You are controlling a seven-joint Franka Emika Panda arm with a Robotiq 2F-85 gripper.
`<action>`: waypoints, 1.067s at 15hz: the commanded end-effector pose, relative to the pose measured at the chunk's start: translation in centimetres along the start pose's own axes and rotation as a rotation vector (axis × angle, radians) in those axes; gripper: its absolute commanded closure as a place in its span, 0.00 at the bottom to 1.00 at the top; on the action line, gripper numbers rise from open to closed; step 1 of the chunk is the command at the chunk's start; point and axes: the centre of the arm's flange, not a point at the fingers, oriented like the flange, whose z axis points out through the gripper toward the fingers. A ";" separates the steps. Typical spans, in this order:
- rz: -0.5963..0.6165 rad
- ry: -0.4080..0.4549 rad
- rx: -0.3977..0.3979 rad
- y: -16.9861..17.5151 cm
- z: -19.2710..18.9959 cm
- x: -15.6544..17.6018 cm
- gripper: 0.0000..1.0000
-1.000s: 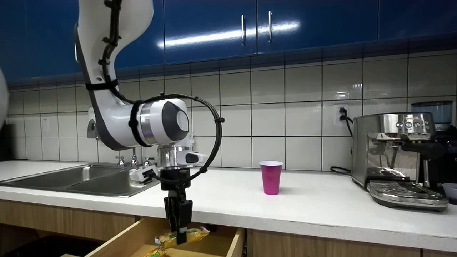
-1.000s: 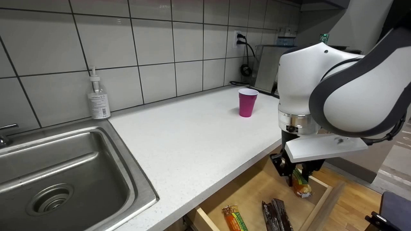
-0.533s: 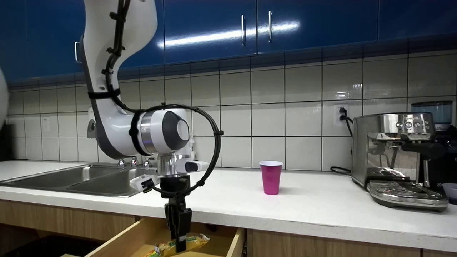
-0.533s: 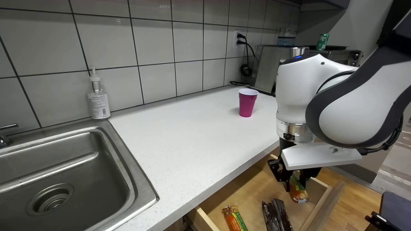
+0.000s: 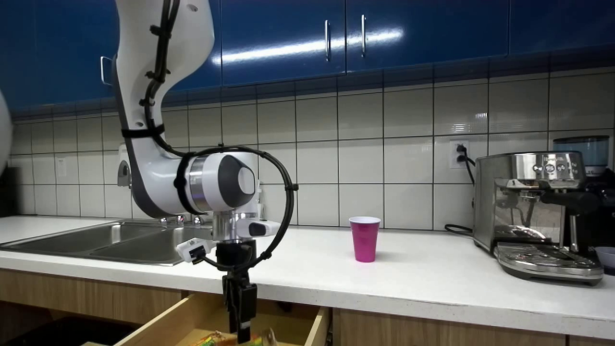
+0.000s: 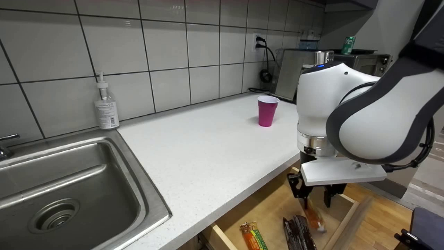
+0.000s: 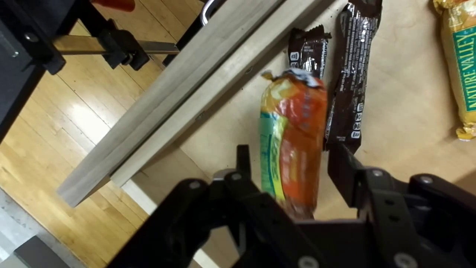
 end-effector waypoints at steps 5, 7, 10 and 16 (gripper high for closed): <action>0.023 0.014 0.021 -0.2 -0.9 0.2 0.00; 0.023 0.019 0.025 0.0 -1.4 0.2 0.00; 0.022 0.028 0.032 0.3 -2.4 0.2 0.00; 0.004 0.062 0.054 0.7 -5.8 0.1 0.00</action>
